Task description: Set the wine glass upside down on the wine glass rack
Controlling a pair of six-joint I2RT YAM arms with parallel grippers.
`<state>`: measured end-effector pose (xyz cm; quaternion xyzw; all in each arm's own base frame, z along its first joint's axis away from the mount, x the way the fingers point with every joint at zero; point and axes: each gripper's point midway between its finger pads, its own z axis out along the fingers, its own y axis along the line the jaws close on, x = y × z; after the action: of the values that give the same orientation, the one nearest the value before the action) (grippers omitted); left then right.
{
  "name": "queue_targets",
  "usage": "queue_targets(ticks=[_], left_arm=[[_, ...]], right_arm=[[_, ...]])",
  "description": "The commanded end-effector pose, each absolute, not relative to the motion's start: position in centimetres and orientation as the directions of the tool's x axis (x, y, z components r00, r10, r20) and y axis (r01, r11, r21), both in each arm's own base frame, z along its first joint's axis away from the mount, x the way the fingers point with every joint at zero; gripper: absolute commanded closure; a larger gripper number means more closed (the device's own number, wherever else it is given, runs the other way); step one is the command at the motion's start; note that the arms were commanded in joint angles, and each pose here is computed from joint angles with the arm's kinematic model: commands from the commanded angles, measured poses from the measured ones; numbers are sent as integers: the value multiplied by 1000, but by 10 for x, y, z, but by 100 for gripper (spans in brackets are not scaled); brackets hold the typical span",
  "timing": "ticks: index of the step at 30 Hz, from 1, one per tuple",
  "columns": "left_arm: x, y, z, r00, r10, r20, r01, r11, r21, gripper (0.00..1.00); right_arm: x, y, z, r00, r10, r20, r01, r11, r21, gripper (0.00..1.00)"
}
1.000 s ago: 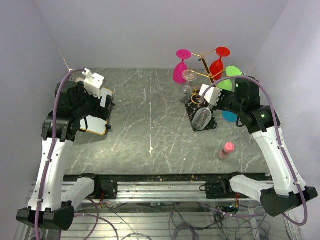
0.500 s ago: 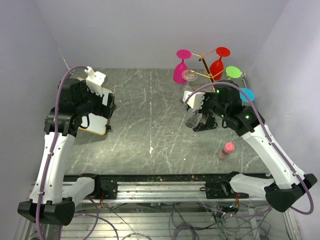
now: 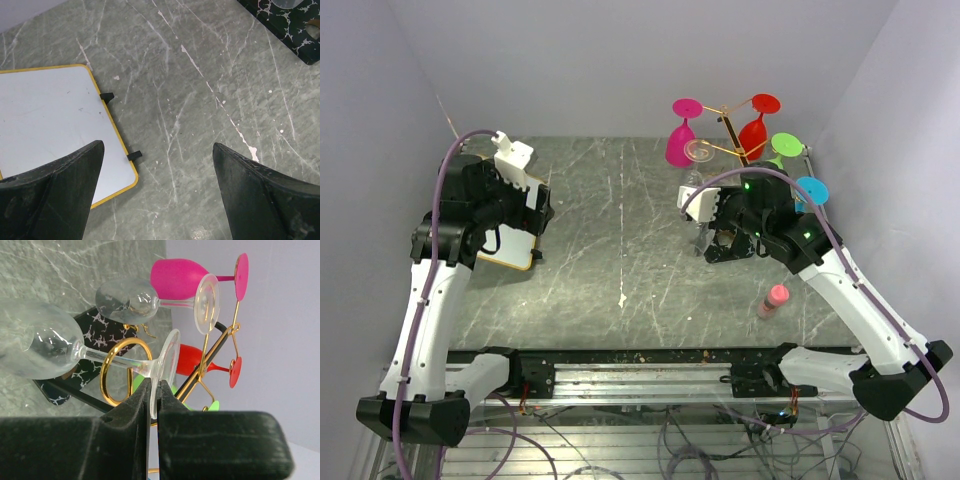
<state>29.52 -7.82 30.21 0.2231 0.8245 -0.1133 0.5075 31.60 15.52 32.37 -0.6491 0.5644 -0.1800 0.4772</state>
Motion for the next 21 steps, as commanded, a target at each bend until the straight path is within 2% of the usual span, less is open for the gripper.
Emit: queue_targets(ticks=[1,21], left_arm=[[301,-78,322,-324,244,-914,487,871,60,0],[296,-80,318,-313,255,-915,505,860,67,1]], right_arm=[[300,171,350,376,-842,-387,-547,135,-826,100],[285,172,365,391,-815,-429,-556,162,-815,100]])
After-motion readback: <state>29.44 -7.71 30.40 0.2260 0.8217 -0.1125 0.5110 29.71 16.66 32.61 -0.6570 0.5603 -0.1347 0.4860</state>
